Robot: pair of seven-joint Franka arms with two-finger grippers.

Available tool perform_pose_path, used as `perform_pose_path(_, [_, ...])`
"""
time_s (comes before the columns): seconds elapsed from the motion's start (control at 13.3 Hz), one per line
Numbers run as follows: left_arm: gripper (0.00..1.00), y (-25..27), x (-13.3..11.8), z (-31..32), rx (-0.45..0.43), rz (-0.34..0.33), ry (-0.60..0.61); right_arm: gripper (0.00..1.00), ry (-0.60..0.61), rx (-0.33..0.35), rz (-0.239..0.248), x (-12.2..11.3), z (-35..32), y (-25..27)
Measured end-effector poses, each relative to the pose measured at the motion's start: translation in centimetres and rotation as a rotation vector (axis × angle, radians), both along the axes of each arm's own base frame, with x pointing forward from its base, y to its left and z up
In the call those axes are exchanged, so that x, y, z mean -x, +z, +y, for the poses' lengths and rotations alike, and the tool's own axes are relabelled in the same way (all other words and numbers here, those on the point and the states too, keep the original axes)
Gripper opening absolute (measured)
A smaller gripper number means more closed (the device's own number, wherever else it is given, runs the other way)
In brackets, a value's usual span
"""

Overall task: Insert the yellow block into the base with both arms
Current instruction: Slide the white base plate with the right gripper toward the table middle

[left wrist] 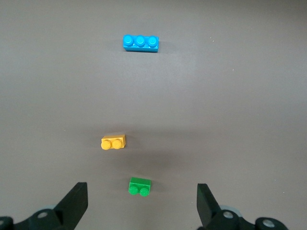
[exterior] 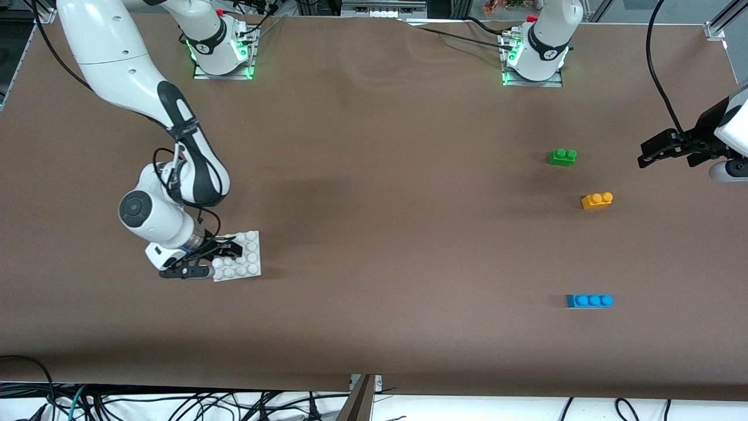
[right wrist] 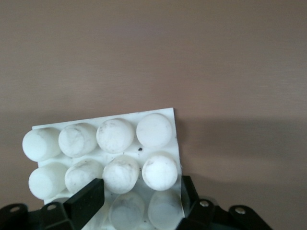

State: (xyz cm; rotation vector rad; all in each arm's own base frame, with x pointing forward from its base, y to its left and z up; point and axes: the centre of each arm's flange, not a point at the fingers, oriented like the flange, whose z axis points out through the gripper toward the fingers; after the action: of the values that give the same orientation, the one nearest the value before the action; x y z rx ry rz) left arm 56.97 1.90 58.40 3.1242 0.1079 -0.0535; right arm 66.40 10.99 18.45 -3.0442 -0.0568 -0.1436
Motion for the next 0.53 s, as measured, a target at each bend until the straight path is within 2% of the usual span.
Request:
perform_pose_path(0.23, [1.0, 0.0, 0.0, 0.0, 0.0, 0.0, 0.0, 0.76, -0.026, -0.009, 0.007, 0.7, 3.5, 0.0])
perform_pose_path(0.53, [1.0, 0.0, 0.0, 0.0, 0.0, 0.0, 0.0, 0.75, -0.124, -0.031, 0.005, 2.3, 10.0, -0.2])
